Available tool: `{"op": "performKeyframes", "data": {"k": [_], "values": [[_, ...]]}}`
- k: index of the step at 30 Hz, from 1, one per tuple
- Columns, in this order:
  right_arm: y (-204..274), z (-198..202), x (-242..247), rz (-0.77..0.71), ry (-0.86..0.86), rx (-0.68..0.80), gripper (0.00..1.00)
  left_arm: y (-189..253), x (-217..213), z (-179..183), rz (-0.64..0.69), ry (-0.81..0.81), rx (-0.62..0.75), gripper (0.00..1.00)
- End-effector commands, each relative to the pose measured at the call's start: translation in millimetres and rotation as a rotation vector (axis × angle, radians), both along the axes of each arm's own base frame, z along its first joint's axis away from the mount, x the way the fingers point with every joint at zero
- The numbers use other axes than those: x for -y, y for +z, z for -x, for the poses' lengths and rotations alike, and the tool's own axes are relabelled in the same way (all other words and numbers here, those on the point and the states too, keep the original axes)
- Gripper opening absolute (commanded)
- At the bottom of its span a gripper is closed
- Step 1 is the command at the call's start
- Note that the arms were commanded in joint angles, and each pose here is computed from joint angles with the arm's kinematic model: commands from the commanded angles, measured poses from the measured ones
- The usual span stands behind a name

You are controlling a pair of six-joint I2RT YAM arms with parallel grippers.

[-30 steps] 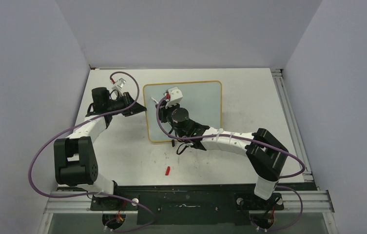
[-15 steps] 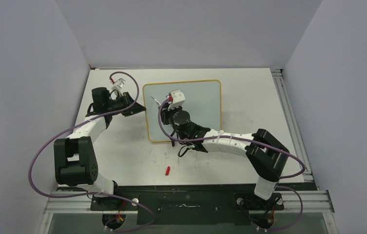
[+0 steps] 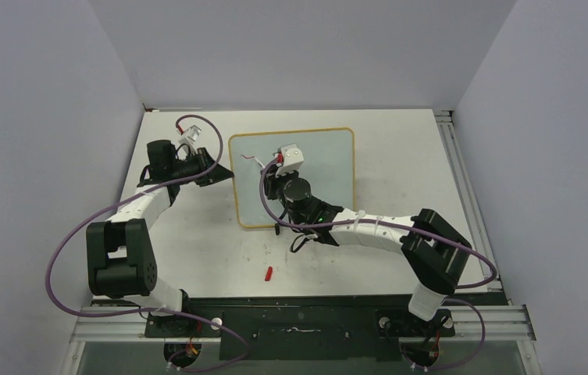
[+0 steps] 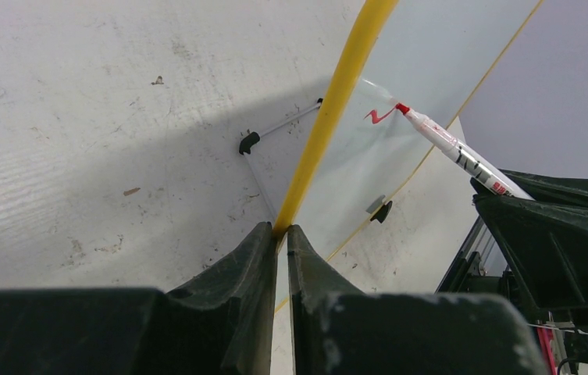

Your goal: Write a sentence on the whiteboard

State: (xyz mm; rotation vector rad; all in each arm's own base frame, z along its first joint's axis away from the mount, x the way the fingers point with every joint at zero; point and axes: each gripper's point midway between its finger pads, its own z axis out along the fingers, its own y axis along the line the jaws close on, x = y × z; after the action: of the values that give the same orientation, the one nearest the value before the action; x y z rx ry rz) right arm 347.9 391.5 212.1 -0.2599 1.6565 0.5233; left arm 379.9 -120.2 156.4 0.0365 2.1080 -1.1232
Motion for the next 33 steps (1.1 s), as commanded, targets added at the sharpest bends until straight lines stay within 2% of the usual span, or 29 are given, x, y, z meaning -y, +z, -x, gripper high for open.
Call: {"op": "performKeyframes", "data": {"k": [1,8,33], "values": [[38.3,8.7,5.2,-0.059,0.017,0.069,0.05,14.3,8.8,1.4,0.014,-0.053,0.049,0.09],[49.1,22.6,-9.7,-0.051,0.076,0.102,0.05,14.0,8.3,1.2,0.012,-0.05,0.049,0.07],[30.2,5.0,-22.2,-0.025,0.041,0.063,0.05,12.6,8.7,1.3,0.014,-0.052,0.044,0.05]]}}
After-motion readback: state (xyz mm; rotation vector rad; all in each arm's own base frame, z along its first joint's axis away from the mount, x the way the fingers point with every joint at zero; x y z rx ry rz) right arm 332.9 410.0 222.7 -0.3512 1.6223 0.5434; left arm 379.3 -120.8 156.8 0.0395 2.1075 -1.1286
